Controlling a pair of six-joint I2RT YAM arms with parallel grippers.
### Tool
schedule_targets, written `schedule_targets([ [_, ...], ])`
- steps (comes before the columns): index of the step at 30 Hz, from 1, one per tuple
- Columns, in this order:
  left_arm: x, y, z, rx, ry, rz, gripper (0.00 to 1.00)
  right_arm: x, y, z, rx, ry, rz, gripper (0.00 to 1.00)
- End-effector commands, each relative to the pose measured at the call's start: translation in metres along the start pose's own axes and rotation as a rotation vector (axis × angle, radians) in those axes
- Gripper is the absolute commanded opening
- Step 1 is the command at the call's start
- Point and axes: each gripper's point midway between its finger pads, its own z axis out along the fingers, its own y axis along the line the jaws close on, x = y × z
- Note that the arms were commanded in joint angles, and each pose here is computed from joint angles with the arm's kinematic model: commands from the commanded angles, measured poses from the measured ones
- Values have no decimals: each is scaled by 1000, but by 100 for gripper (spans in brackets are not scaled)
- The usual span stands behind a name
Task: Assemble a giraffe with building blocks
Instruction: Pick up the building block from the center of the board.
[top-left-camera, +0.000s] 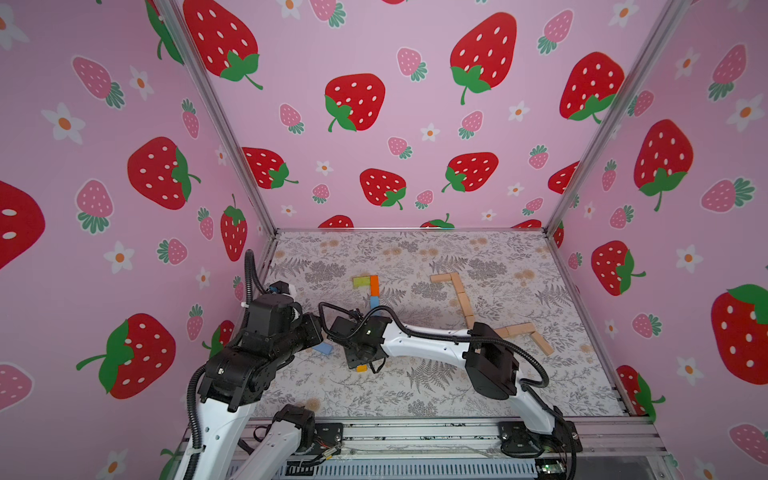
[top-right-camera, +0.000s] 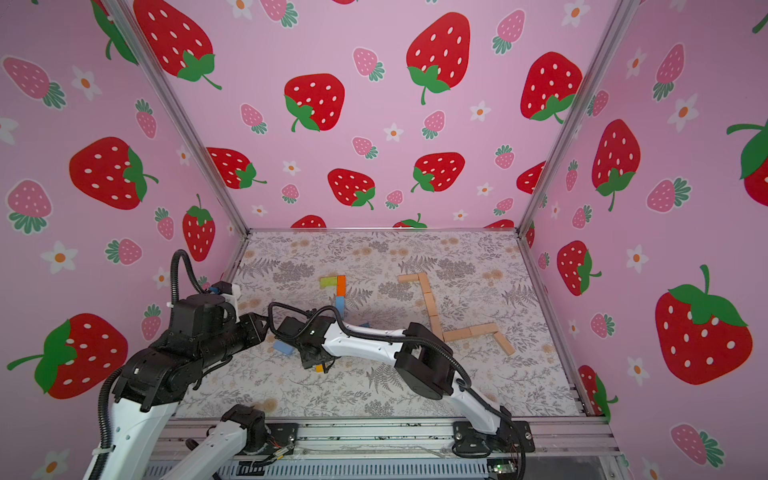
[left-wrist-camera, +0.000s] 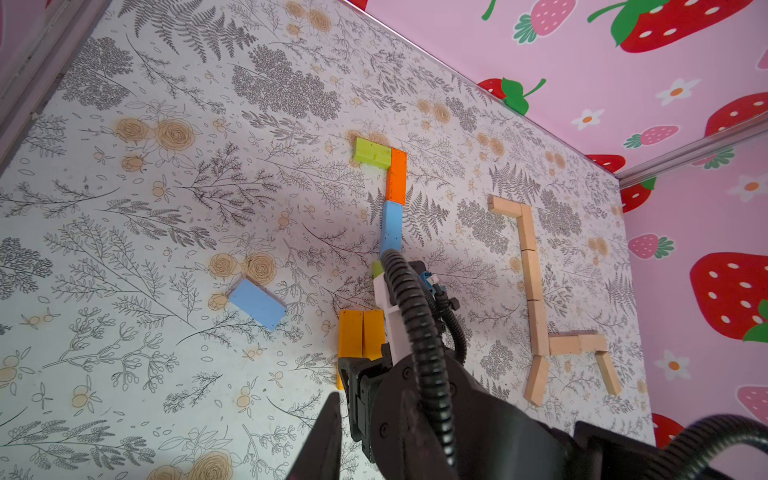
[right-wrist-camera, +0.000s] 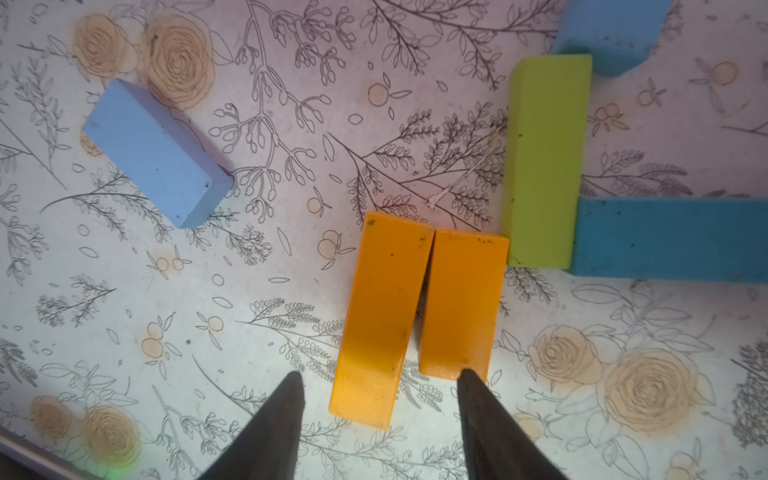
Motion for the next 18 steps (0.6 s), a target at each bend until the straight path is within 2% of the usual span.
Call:
schedule_targets([
  [1,-1,-13,-2,70,2,-4,28,19,4,8,40,48,-15,59],
  [6,1,-12,0,69,6,-1,28,21,11,15,26,68,-17,52],
  [18,3,-12,1,71,7,7,28,32,9,28,70,105,-9,52],
])
